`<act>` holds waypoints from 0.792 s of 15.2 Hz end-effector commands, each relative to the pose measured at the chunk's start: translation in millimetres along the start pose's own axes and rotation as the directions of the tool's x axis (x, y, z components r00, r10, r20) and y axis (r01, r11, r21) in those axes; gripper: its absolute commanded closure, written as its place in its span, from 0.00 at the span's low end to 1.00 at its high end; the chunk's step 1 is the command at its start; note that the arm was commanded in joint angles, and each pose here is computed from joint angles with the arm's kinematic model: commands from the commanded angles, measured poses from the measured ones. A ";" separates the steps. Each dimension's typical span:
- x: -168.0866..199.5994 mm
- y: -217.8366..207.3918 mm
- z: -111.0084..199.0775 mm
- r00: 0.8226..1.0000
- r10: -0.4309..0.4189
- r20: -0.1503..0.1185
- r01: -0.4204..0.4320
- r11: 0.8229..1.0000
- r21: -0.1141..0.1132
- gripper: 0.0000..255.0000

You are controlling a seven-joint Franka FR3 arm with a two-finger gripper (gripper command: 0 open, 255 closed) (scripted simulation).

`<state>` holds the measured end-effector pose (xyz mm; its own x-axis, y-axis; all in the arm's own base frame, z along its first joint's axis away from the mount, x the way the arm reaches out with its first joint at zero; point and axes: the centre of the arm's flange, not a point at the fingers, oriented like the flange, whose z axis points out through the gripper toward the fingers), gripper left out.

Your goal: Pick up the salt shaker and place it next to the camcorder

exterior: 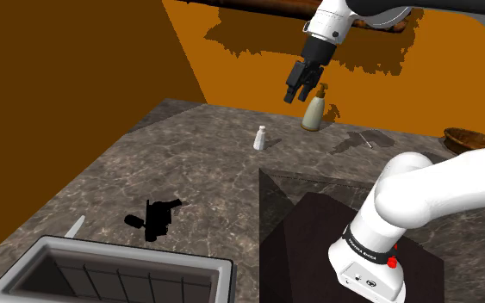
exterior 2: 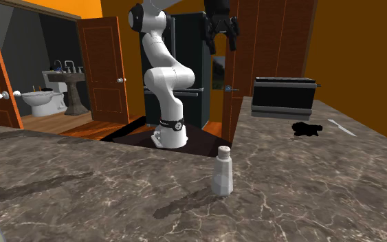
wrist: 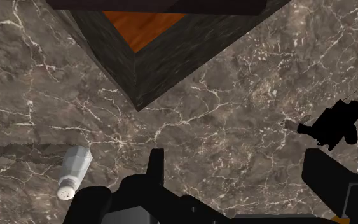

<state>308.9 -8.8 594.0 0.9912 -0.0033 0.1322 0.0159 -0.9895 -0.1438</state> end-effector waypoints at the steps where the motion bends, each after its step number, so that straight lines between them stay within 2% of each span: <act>1: 0.0 0.0 0.0 1.000 0.000 0.000 0.000 1.000 0.000 0.00; 12: 49.1 85.5 96.8 0.994 -0.106 -0.027 0.105 0.993 -0.058 0.00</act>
<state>364.4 -72.4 502.1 0.9821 0.0871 0.1671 0.1016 -0.9916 -0.0805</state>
